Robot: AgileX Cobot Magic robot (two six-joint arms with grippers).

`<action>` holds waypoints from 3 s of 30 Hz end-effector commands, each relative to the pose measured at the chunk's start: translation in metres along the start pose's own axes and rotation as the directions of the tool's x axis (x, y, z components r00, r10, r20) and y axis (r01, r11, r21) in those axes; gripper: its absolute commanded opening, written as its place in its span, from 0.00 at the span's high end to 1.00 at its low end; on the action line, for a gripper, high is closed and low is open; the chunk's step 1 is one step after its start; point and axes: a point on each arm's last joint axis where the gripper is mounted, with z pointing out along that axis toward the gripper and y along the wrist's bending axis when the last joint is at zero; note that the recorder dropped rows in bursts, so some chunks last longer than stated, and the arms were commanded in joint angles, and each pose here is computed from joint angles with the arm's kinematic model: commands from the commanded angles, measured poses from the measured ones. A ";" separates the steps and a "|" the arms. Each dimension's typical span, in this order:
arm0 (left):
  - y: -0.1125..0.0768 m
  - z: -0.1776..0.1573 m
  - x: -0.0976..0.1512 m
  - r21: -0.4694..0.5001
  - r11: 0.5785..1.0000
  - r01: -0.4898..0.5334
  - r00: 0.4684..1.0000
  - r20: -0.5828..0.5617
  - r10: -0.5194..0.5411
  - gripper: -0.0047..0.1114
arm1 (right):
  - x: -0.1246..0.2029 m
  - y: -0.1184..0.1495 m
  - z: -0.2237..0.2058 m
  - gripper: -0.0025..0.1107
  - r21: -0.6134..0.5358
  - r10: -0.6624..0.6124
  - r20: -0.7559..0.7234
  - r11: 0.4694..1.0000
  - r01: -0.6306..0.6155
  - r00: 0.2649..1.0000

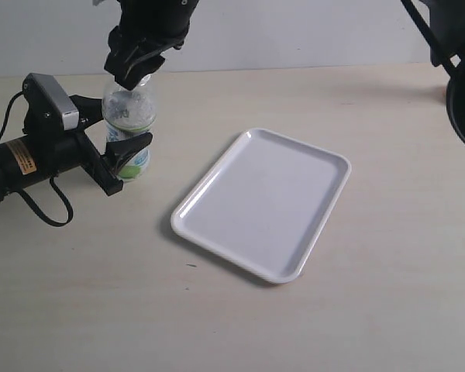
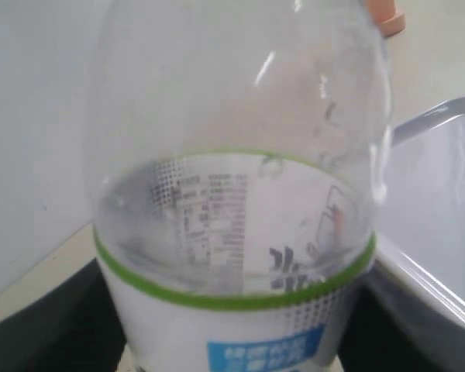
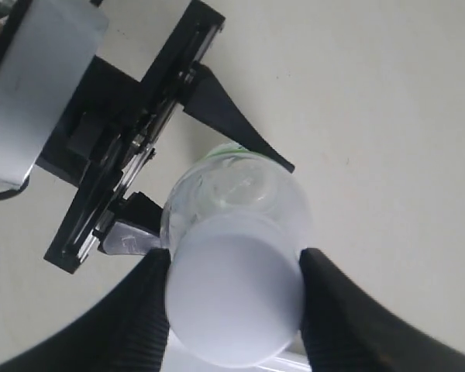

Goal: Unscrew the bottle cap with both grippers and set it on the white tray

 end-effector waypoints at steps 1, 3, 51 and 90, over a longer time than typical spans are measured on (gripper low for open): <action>0.002 0.000 -0.003 -0.012 1.000 0.001 1.000 0.007 -0.001 0.52 | -0.006 0.002 -0.011 0.98 0.009 -0.171 0.037 0.985 0.171 0.985; 0.002 0.000 -0.003 -0.012 1.000 0.001 1.000 0.007 -0.001 0.52 | -0.006 0.003 -0.011 0.98 0.007 -0.223 0.041 0.975 0.223 0.974; 0.001 0.000 -0.003 -0.002 1.000 0.001 1.000 0.004 -0.001 0.52 | -0.005 0.007 -0.011 0.98 0.007 -0.860 0.058 0.507 0.862 0.506; 0.000 0.000 -0.003 0.012 0.998 0.064 0.998 0.008 -0.064 0.52 | -0.011 -0.001 -0.002 0.98 0.105 -0.994 -0.001 0.110 0.988 0.111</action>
